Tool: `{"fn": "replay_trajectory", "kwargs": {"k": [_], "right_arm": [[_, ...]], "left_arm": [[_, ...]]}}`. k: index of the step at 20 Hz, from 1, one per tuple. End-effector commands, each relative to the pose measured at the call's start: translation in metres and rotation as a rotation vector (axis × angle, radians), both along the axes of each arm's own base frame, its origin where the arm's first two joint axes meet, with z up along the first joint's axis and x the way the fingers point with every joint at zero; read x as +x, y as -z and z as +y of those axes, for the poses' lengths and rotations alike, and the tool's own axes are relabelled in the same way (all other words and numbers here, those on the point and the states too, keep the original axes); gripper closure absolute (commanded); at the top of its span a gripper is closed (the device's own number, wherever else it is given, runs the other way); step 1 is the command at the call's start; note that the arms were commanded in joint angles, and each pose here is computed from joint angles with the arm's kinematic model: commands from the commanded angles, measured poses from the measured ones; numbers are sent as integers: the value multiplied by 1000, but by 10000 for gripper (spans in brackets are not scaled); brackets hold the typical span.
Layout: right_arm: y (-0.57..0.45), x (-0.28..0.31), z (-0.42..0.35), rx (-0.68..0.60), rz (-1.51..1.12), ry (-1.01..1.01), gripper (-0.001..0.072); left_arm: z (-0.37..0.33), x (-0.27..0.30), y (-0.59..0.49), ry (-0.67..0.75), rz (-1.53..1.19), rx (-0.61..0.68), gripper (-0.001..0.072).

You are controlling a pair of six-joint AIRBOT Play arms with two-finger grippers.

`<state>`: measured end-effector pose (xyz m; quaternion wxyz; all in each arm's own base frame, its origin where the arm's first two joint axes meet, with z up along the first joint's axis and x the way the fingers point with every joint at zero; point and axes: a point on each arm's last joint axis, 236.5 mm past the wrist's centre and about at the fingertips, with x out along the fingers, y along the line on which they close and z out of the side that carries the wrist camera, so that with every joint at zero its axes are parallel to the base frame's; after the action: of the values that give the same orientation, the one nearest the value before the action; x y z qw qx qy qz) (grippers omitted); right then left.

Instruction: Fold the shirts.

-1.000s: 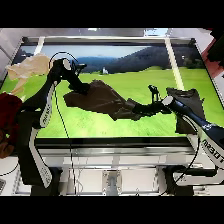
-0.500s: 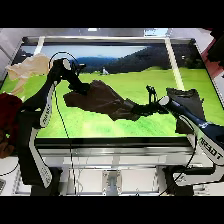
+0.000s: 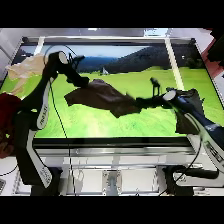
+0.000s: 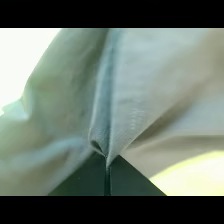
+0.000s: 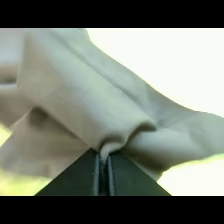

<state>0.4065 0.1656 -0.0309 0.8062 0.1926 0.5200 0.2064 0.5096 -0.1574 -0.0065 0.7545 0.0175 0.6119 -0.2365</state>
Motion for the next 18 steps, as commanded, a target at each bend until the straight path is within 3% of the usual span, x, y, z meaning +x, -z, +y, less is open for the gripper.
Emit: {"fn": "replay_trajectory", "kwargs": {"k": [1, 6, 11, 14, 18], "right_arm": [[-118, 14, -15, 5, -241, -25, 685], [-285, -41, -30, -86, -571, -99, 685], [-395, -117, -39, -125, -833, -84, 685], [-426, -141, -44, -140, -931, -66, 685], [-393, -107, -43, -144, -829, -71, 685]], "left_arm": [[0, 6, -84, -16, -187, -31, 694], [10, -57, -270, -14, -545, -94, 694], [31, -179, -419, -11, -905, -147, 695], [38, -228, -450, -11, -994, -170, 695], [43, -198, -358, -19, -733, -75, 695]]}}
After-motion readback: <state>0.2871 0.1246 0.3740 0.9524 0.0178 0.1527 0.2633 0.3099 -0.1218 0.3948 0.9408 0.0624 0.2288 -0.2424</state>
